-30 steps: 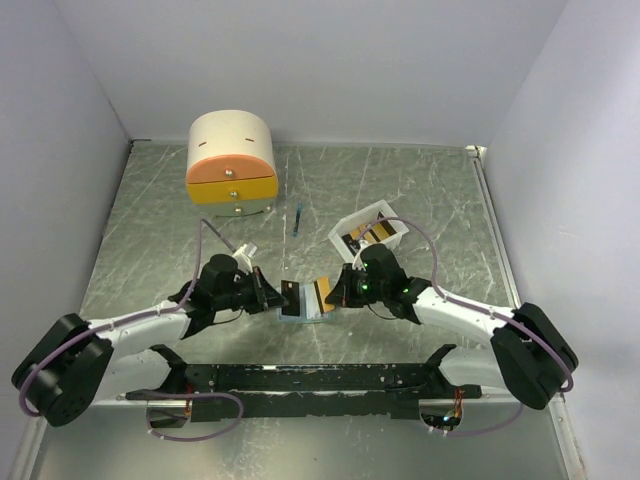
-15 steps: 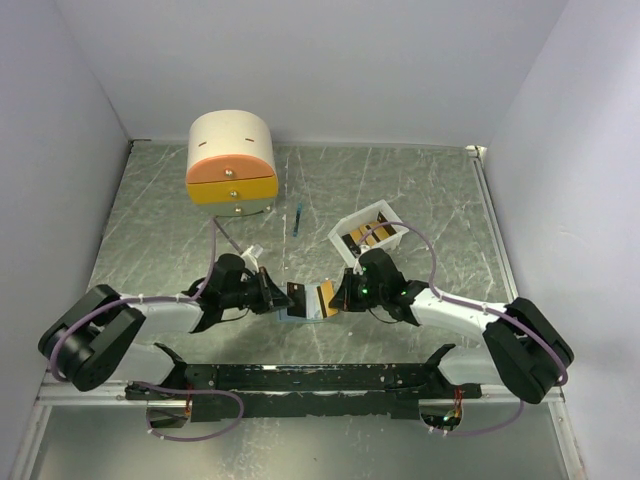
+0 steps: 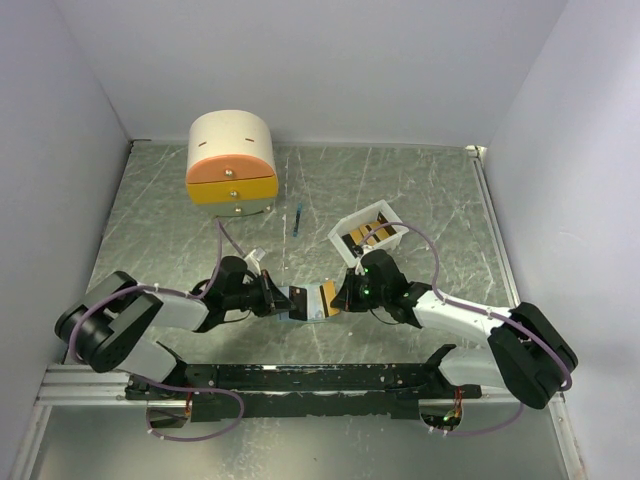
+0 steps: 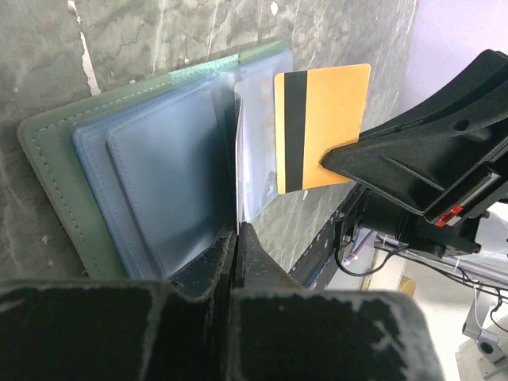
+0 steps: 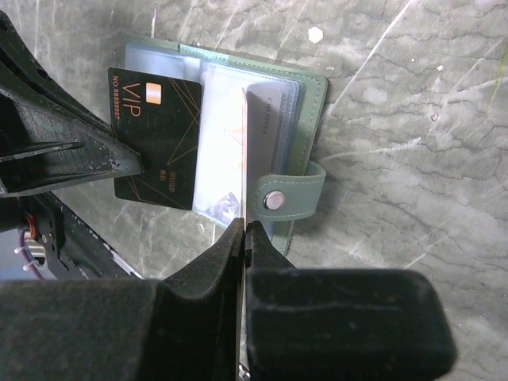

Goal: Put the credit cards into the card holder
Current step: Insert the credit card into the card holder.

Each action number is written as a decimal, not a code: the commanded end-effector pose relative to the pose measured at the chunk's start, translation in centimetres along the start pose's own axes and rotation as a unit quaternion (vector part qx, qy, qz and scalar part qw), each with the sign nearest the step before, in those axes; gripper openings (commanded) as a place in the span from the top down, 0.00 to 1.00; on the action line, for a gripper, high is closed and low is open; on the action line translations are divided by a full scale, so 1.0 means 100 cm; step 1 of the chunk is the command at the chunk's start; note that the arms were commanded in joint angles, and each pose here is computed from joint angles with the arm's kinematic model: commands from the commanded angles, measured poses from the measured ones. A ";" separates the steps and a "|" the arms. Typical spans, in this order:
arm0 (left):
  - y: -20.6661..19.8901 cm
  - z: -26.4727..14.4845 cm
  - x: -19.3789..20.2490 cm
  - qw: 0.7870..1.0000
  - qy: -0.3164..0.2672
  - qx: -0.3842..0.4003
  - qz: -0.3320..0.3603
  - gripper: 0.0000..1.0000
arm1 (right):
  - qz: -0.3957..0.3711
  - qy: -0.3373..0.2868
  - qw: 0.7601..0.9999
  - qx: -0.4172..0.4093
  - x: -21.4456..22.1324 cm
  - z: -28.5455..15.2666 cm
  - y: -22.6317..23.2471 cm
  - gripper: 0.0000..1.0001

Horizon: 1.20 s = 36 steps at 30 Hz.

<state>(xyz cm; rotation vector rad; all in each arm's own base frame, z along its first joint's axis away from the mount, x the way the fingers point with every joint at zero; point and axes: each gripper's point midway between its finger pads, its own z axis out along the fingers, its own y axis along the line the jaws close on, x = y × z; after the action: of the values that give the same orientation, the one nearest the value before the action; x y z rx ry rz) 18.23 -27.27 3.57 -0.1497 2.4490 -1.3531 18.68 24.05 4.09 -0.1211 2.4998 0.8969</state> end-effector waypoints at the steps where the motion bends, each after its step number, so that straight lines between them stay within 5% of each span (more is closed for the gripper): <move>1: -0.006 0.000 0.000 1.000 0.002 0.024 0.003 0.93 | -0.003 0.005 1.000 0.026 0.009 -0.001 -0.015 1.00; 36: 0.022 0.012 -0.010 0.999 -0.019 -0.039 0.014 0.93 | -0.005 0.002 1.000 0.030 0.011 -0.004 -0.018 1.00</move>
<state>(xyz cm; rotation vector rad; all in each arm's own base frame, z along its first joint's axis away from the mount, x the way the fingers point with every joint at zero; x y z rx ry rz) 18.68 -27.65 2.59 -0.1707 2.4569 -1.3619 18.54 23.71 4.06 -0.1150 2.4918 0.8894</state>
